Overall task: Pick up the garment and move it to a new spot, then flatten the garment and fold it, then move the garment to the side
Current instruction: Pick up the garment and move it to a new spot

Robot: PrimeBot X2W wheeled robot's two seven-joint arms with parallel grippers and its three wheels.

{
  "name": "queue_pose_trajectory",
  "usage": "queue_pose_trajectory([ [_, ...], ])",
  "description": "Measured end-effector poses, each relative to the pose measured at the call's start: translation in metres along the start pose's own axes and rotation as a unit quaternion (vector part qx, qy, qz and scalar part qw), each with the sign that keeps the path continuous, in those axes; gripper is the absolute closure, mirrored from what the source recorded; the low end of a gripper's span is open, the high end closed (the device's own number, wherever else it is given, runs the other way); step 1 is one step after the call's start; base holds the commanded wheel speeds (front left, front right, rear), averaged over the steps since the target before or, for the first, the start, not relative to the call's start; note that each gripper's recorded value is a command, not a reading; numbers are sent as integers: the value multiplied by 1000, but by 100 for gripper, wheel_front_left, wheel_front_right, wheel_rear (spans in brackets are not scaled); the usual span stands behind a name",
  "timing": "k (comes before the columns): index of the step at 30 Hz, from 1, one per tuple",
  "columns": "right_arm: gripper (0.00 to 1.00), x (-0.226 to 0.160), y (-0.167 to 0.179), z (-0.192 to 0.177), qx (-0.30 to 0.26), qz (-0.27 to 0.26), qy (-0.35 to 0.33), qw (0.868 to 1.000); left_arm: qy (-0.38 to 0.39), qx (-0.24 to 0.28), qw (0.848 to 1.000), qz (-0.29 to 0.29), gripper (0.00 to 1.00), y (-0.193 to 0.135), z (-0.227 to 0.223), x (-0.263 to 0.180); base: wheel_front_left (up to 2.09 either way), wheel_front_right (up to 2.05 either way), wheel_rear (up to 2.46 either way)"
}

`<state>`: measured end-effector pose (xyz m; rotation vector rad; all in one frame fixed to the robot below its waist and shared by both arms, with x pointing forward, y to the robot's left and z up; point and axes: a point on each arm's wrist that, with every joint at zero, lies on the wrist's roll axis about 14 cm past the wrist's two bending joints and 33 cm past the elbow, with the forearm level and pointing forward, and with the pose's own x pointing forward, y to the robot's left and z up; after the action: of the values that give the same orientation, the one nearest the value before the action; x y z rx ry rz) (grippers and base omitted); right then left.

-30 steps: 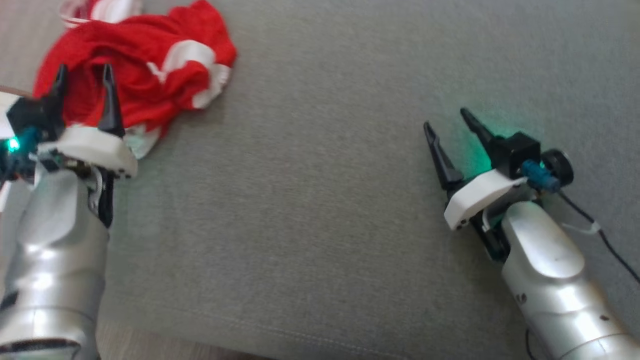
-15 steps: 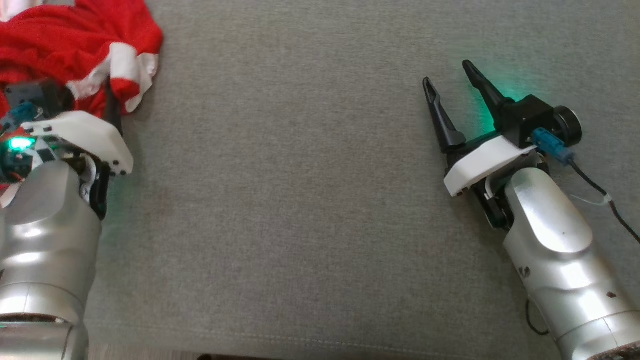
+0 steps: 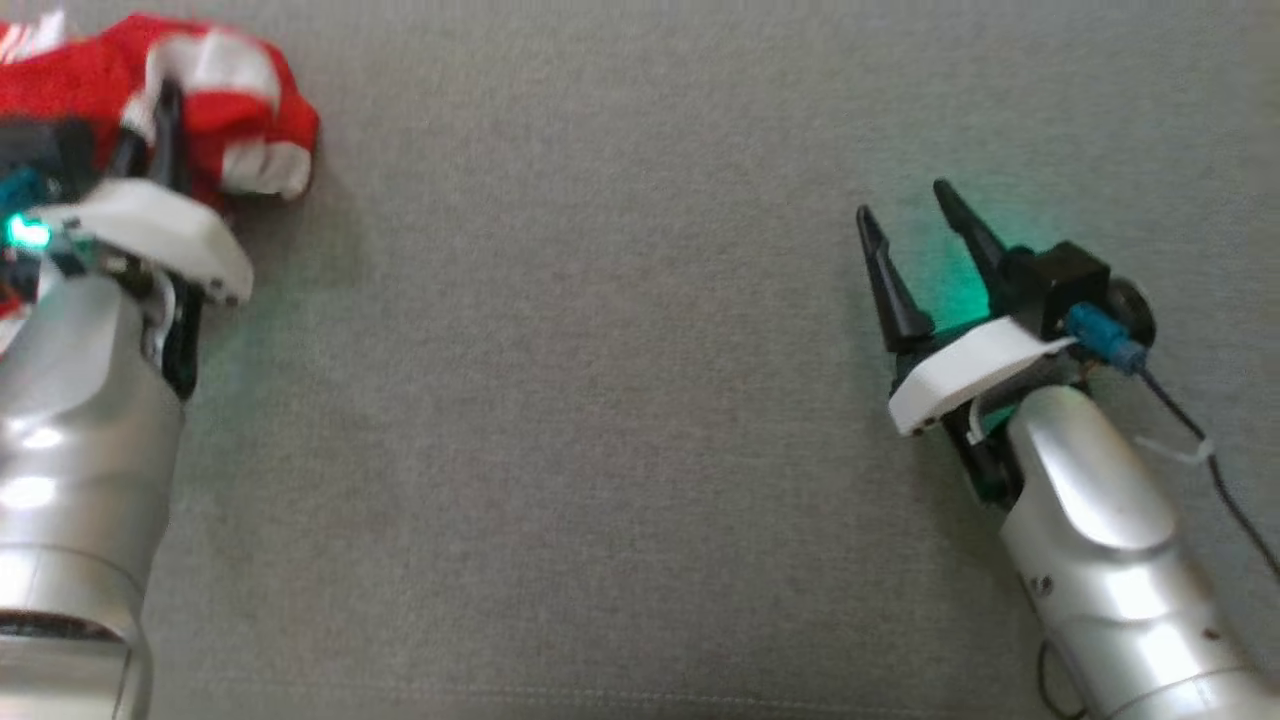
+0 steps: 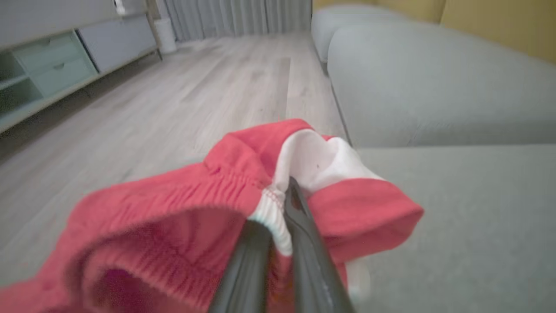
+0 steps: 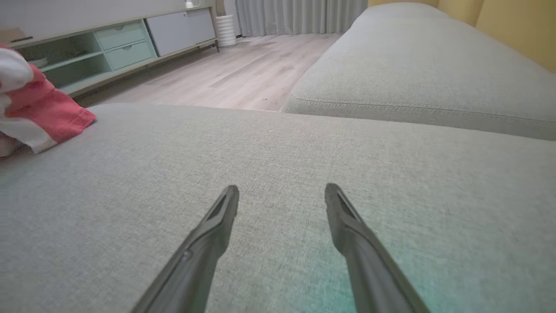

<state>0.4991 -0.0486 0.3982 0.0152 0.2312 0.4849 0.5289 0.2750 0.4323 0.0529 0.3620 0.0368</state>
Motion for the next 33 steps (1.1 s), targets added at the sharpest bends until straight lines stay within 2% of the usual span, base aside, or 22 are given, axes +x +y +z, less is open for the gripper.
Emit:
queue_pose_trajectory([
  [4, 0, -16, -2, 11, 12, -19, -13, 1000, -87, 10, 995, -42, 100, -29, 62, 3, 0, 0, 0],
  [7, 0, -31, -9, 22, 21, -39, -27, 999, -130, 20, 987, -89, 100, -66, 93, 3, 0, 0, 0],
  [11, 0, -57, -17, 24, 20, -61, -29, 998, -174, 17, 970, -171, 100, -135, 125, -2, 0, 0, 0],
  [15, 0, -87, -27, 25, 32, -87, -35, 995, -206, -1, 940, -273, 100, -225, 146, -21, 0, 0, 0],
  [20, 0, -123, -36, 22, 54, -121, -40, 990, -205, -22, 892, -403, 100, -336, 141, -67, 0, 0, 0],
  [23, 0, -144, -46, 19, 63, -148, -42, 986, -184, -31, 864, -468, 100, -389, 122, -100, 0, 0, 0],
  [25, 0, -155, -50, 19, 65, -162, -43, 984, -166, -27, 850, -499, 100, -413, 104, -120, 0, 0, 0],
  [28, 0, -168, -53, 18, 67, -174, -45, 981, -135, -31, 846, -515, 100, -425, 77, -134, 0, 0, 0],
  [29, 0, -171, -53, 18, 67, -176, -47, 981, -124, -30, 848, -514, 94, -424, 68, -136, 0, 0, 0],
  [30, 0, -172, -53, 20, 66, -177, -49, 981, -113, -27, 851, -511, 53, -422, 58, -137, 0, 0, 0],
  [31, 0, -172, -52, 22, 65, -175, -52, 981, -97, -20, 863, -495, 0, -413, 39, -134, 0, 0, 0],
  [33, 0, -168, -49, 23, 65, -169, -53, 982, -86, -11, 875, -476, 0, -398, 25, -128, 0, 0, 0],
])
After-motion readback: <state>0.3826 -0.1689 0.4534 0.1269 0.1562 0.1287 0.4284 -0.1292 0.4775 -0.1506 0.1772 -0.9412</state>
